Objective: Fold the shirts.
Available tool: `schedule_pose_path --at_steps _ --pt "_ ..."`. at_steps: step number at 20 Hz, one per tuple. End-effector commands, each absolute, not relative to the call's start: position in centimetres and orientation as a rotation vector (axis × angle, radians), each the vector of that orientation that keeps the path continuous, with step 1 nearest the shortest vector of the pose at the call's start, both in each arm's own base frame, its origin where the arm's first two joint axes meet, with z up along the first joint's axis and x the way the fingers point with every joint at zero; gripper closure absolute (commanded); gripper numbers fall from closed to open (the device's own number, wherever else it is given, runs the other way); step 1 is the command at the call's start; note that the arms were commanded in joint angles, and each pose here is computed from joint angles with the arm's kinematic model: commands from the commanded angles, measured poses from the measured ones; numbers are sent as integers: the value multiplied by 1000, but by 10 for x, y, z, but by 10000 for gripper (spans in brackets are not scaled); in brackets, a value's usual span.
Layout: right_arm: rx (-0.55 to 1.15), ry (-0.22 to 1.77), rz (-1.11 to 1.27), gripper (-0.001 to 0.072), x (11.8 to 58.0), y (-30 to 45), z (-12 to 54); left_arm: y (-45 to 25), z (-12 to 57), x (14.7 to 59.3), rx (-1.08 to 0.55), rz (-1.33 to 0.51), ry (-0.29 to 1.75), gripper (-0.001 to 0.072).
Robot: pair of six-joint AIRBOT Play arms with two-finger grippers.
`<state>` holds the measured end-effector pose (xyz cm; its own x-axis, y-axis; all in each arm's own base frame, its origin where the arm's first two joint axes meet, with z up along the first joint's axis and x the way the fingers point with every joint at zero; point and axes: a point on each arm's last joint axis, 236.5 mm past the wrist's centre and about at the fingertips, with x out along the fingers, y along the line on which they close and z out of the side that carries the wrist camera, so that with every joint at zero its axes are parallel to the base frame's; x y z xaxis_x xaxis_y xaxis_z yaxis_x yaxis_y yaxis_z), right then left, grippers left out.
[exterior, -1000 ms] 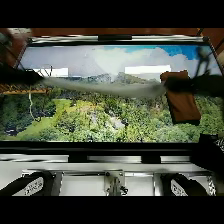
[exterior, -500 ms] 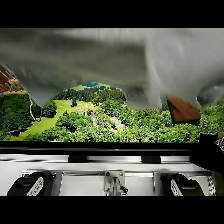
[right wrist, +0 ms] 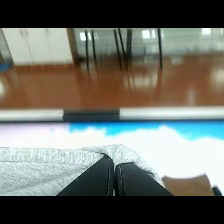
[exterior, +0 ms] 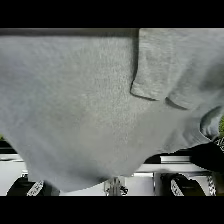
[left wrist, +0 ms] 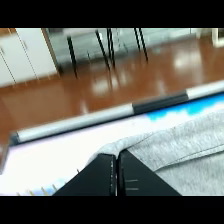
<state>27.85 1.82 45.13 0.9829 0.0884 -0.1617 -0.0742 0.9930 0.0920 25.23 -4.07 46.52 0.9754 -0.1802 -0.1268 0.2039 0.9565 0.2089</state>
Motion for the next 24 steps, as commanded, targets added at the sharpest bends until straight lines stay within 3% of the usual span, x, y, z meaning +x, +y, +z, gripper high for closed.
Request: schedule_pose_path --at_steps 1,3,6,10,12,17,24 --pt "142 604 51 650 333 13 338 -31 356 319 196 -223 443 676" --pt "173 848 68 650 370 18 261 -27 281 359 189 -256 629 675" --pt "265 1006 116 650 440 33 169 -21 180 423 173 -295 843 676" --pt "415 923 119 650 539 42 93 -15 95 508 105 -288 914 675" --pt "455 837 106 649 575 39 74 -19 78 550 -24 -251 865 676" --pt "416 822 50 650 606 22 14 -39 32 603 -224 -256 798 675" --pt "417 1003 64 649 582 30 -35 -70 -22 587 -265 -328 945 675"
